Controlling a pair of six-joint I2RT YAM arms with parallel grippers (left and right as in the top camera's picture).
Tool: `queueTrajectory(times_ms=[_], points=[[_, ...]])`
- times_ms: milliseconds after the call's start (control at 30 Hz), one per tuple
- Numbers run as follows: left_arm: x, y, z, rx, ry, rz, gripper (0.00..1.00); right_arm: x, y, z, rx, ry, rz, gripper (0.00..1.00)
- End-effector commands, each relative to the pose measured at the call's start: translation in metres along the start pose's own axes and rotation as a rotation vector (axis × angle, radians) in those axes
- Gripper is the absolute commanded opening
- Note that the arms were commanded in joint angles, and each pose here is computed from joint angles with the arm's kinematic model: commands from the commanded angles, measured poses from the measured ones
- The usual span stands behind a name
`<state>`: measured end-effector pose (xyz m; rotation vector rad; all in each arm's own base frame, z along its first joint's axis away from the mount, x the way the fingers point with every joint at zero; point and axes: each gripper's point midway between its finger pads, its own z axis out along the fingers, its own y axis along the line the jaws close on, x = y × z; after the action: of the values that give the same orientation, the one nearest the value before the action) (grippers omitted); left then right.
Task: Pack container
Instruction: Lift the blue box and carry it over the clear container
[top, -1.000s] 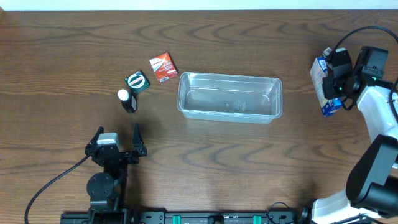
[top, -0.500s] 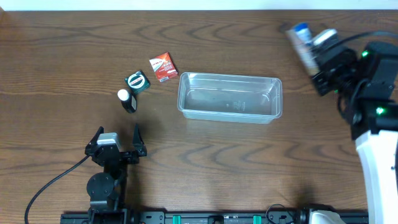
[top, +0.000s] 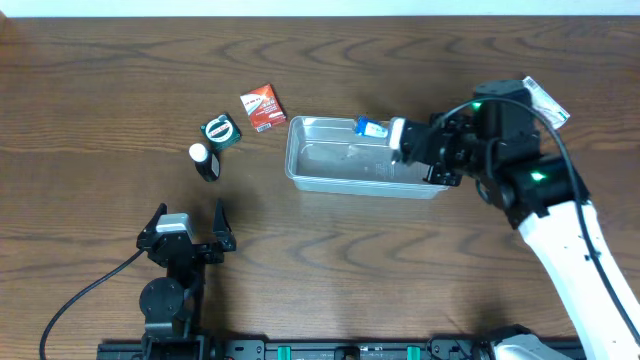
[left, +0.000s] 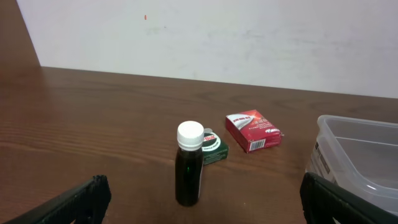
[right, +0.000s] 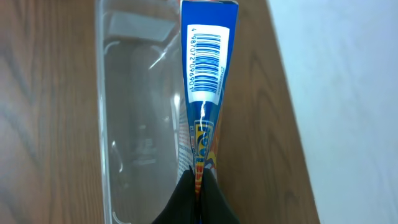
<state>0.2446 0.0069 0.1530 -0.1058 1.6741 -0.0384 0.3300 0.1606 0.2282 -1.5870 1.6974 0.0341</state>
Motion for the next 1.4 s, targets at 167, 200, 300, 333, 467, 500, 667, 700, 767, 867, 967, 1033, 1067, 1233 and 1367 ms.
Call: queueTrajectory(times_ms=[167, 200, 300, 333, 467, 500, 667, 700, 767, 867, 967, 1033, 1067, 1233, 1367], points=[[0.016, 0.004, 0.001, -0.019, 0.048, 0.011, 0.98, 0.013, 0.012, 0.032, -0.094, 0.052, -0.044, 0.01], [0.016, 0.004, 0.001, -0.019, 0.048, 0.011, 0.98, 0.016, 0.014, 0.037, -0.108, 0.058, -0.044, 0.01], [0.016, 0.004, 0.001, -0.019, 0.048, 0.011, 0.98, 0.023, 0.018, 0.049, -0.137, 0.072, -0.036, 0.01], [0.016, 0.004, 0.001, -0.019, 0.048, 0.011, 0.98, 0.025, 0.018, 0.053, -0.146, 0.073, -0.035, 0.01], [0.016, 0.004, 0.001, -0.019, 0.048, 0.011, 0.98, 0.033, 0.024, 0.066, -0.18, 0.088, -0.037, 0.01], [0.016, 0.004, 0.001, -0.019, 0.048, 0.011, 0.98, 0.035, 0.025, 0.07, -0.19, 0.092, -0.04, 0.01], [0.016, 0.004, 0.001, -0.019, 0.048, 0.011, 0.98, 0.043, 0.027, 0.08, -0.21, 0.102, -0.052, 0.01], [0.016, 0.004, 0.001, -0.019, 0.048, 0.011, 0.98, 0.045, 0.027, 0.082, -0.211, 0.105, -0.05, 0.01], [0.016, 0.004, 0.001, -0.019, 0.048, 0.011, 0.98, 0.05, 0.025, 0.087, -0.211, 0.11, -0.043, 0.01], [0.016, 0.004, 0.001, -0.019, 0.048, 0.011, 0.98, 0.058, 0.021, 0.09, -0.204, 0.119, -0.027, 0.01], [0.016, 0.004, 0.001, -0.019, 0.048, 0.011, 0.98, 0.066, 0.017, 0.092, -0.196, 0.128, -0.013, 0.01], [0.016, 0.004, 0.001, -0.019, 0.048, 0.011, 0.98, 0.072, 0.014, 0.092, -0.194, 0.134, -0.014, 0.01], [0.016, 0.004, 0.001, -0.019, 0.048, 0.011, 0.98, 0.075, 0.013, 0.093, -0.193, 0.138, -0.01, 0.01], [0.016, 0.004, 0.001, -0.019, 0.048, 0.011, 0.98, 0.081, 0.01, 0.092, -0.187, 0.139, 0.0, 0.01], [0.016, 0.004, 0.001, -0.019, 0.048, 0.011, 0.98, 0.082, 0.01, 0.093, -0.19, 0.134, -0.052, 0.01]])
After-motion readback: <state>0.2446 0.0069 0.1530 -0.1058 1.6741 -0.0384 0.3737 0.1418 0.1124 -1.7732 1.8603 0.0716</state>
